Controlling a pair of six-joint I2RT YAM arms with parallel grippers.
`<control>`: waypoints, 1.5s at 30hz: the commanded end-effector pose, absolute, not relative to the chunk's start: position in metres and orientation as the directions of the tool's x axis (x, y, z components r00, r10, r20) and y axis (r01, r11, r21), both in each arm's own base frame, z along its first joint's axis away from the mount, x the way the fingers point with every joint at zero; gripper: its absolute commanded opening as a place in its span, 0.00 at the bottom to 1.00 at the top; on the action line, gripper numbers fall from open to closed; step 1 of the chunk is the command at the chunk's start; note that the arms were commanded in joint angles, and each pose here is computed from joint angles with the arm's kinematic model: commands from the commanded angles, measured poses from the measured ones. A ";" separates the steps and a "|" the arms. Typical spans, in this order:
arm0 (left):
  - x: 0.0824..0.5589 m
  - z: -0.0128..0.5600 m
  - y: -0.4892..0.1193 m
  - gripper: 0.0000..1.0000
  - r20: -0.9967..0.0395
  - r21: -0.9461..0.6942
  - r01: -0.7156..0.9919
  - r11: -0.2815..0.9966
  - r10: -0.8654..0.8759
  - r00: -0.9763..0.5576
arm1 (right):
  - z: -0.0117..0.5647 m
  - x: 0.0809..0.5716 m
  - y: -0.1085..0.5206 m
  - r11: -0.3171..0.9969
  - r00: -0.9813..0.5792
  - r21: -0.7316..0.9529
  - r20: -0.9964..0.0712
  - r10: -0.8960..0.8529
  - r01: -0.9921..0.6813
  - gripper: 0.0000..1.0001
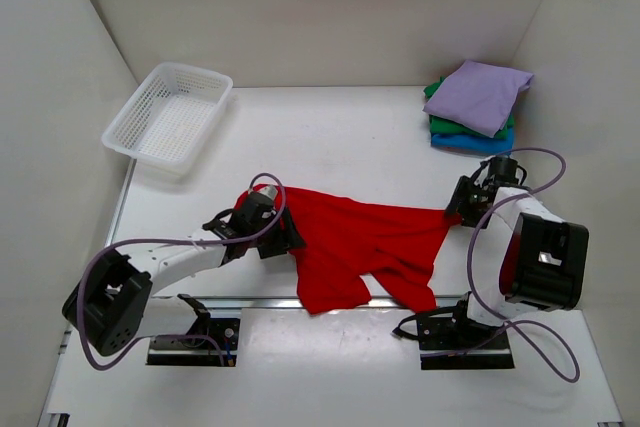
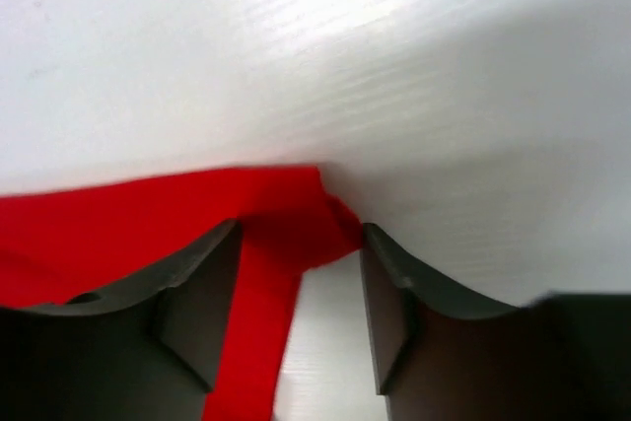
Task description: Fold and stack the t-shirts
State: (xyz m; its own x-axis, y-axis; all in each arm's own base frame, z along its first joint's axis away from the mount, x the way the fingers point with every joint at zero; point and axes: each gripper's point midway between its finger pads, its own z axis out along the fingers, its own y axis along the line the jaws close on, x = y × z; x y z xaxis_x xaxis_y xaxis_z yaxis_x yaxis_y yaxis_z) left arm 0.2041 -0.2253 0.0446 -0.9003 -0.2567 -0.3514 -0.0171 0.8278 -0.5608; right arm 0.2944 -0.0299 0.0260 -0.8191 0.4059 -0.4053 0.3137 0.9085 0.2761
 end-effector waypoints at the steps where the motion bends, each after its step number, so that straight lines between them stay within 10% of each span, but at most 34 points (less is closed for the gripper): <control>1: 0.193 0.032 -0.220 0.72 -0.326 -0.510 -0.030 0.859 -0.225 -0.918 | 0.025 0.302 -0.023 0.906 -0.823 0.304 -0.400 0.403 0.295 0.47; 8: 0.189 0.012 -0.205 0.77 -0.304 -0.463 -0.065 0.884 -0.227 -0.925 | 0.025 0.300 -0.028 0.904 -0.812 0.291 -0.412 0.414 0.313 0.19; 12: 0.193 0.012 -0.204 0.50 -0.311 -0.465 -0.068 0.883 -0.234 -0.921 | 0.026 0.299 -0.028 0.908 -0.817 0.279 -0.409 0.407 0.313 0.00; 16: 0.201 0.018 -0.200 0.00 -0.327 -0.471 -0.082 0.878 -0.261 -0.909 | 0.035 0.299 -0.026 0.914 -0.817 0.267 -0.419 0.397 0.307 0.00; 22: 0.246 0.083 -0.200 0.00 -0.440 -0.506 -0.049 0.861 -0.307 -0.844 | 0.112 0.314 -0.005 0.920 -0.745 0.332 -0.554 0.370 0.209 0.00; 29: 0.327 0.311 -0.165 0.00 -0.666 -0.626 0.071 0.776 -0.486 -0.566 | 0.321 0.320 0.011 0.901 -0.350 0.434 -0.847 0.400 -0.021 0.00; 45: 0.197 0.571 -0.128 0.00 -0.745 -0.648 0.461 0.606 -0.631 -0.216 | 0.501 0.180 0.033 0.941 0.135 0.298 -0.938 0.321 -0.162 0.00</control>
State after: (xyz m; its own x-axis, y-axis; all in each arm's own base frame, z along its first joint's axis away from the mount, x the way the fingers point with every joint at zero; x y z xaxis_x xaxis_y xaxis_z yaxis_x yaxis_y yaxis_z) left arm 0.2175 -0.1308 0.5561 -0.2160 -0.6326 -0.7437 0.4383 0.6178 -0.6528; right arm 0.2057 0.0332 0.4696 0.0410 0.3291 -0.9434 -0.1654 0.9334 0.3184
